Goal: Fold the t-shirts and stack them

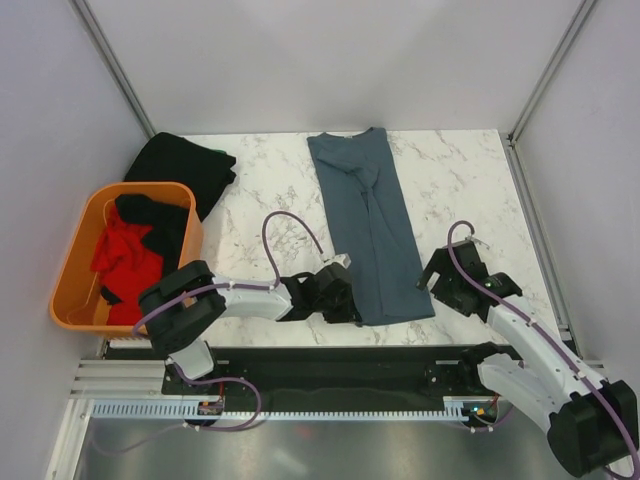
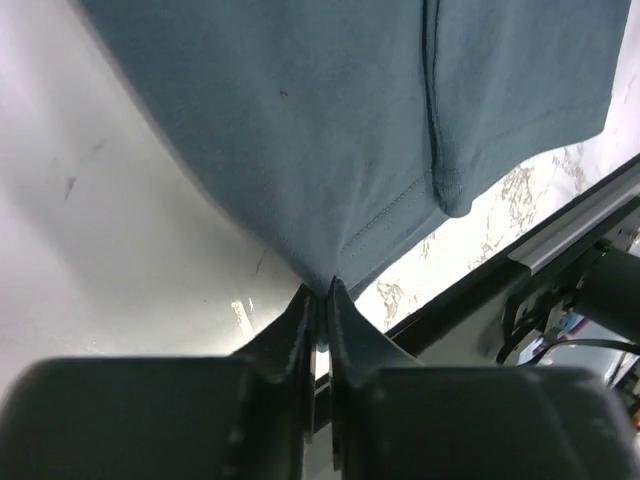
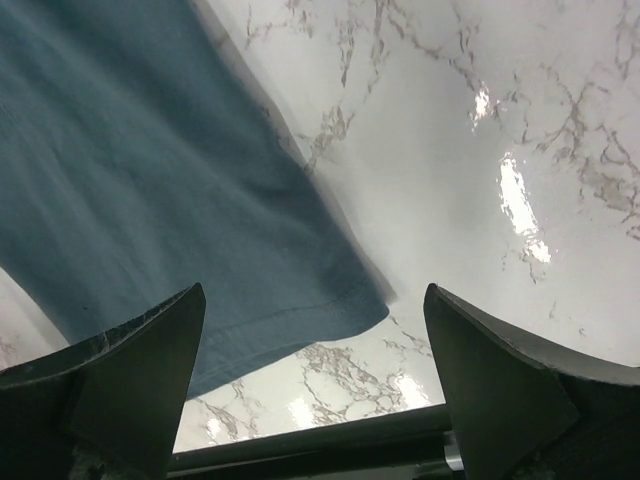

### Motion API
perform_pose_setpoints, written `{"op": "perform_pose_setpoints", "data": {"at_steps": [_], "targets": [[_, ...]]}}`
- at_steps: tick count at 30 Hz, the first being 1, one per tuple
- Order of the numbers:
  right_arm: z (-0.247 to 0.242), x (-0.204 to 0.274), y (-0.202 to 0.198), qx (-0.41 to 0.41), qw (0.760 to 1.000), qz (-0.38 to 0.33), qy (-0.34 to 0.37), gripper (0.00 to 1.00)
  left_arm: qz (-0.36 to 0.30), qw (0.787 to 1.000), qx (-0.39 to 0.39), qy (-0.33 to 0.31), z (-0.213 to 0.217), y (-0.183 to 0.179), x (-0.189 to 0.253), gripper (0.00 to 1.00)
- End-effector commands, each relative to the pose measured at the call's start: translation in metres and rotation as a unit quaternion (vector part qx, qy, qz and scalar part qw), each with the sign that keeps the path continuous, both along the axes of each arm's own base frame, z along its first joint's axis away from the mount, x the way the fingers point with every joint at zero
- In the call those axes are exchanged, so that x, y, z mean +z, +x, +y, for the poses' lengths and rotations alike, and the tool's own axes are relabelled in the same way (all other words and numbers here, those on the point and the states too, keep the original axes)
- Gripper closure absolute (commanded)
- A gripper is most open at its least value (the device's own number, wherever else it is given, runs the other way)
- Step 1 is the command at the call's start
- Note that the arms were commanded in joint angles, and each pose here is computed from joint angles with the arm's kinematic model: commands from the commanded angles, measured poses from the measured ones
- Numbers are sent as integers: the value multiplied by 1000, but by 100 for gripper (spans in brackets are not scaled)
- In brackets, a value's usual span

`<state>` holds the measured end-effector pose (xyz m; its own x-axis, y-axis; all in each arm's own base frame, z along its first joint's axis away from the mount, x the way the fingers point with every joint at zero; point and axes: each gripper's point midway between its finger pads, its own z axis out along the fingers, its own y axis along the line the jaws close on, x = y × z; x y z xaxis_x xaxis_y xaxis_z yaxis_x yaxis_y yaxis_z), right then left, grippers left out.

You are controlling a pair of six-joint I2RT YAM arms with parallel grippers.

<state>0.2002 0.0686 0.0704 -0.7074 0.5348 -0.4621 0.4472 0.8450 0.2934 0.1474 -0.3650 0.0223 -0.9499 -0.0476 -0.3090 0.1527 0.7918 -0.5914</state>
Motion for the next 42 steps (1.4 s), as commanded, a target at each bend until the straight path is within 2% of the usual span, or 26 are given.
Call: {"op": "perform_pose_setpoints", "data": {"at_steps": [1,4,5,10,12,17,22,24,25,27,28,31,36,42], "targets": [[9,-11,-8,1,1000,17,17,2,-18,999,35,0,4,10,4,97],[18,-18,-17,12,999,24,26,2,-29,997,73,17,35,8,7,98],[20,-19,-19,15,999,26,26,2,-39,996,80,5,38,10,18,98],[47,-29,-36,49,997,38,43,6,-40,994,95,24,63,3,15,98],[56,-35,-44,63,996,39,50,9,-39,994,101,24,65,3,13,98],[66,-52,-58,69,994,51,63,25,-32,995,96,27,64,1,8,98],[67,-58,-58,74,995,46,57,35,-29,995,96,29,66,-1,3,98],[66,-58,-56,74,995,43,54,47,-29,995,96,29,66,-2,3,98],[65,-58,-56,74,995,43,54,56,-28,995,96,30,67,-2,2,98],[65,-58,-57,75,995,42,56,70,-27,995,94,29,66,-3,2,98],[66,-56,-57,76,995,39,57,84,-26,995,93,29,66,-3,1,98],[67,-55,-61,83,994,40,65,100,-20,996,81,23,63,-9,6,98],[72,-43,-82,101,990,53,84,100,-22,998,67,3,62,-38,30,98],[79,6,-78,95,990,5,101,100,-47,997,65,5,67,-54,75,98]]}}
